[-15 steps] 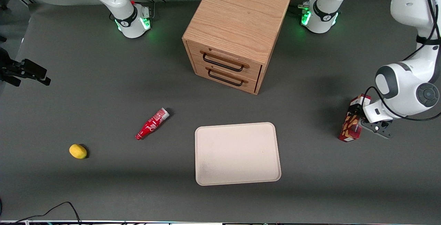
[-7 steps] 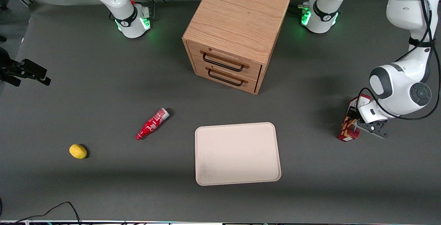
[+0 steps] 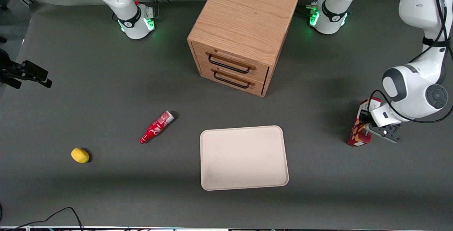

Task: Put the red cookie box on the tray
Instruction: 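Close the left gripper on the cookie box's end, then lift the cookie box upright with the left gripper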

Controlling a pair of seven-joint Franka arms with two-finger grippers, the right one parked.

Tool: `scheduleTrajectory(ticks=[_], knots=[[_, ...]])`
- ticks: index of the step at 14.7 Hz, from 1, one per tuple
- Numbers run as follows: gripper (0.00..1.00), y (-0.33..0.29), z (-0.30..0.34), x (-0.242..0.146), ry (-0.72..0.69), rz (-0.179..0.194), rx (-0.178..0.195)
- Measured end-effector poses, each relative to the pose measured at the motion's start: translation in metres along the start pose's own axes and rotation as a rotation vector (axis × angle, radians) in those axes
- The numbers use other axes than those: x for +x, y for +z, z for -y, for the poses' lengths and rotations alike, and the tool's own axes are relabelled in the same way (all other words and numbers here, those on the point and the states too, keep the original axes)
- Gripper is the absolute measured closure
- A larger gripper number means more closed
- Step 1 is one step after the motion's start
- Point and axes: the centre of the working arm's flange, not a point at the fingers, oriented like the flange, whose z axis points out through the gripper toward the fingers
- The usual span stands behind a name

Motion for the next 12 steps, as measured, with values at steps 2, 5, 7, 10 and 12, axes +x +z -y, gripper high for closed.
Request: scheduleTrajectory(ticks=[2,5,7,10,12], knots=[[0.72,-0.044,0.002,0.012,0.01,0.004,-0.029],[0.72,-0.121,0.006,0.026,0.009,0.017,-0.071],[0.72,-0.169,0.006,0.033,-0.035,0.023,-0.084],[0.72,-0.232,-0.02,0.051,-0.143,0.049,-0.093],[0.72,-0.26,-0.063,0.074,-0.216,0.062,-0.098]])
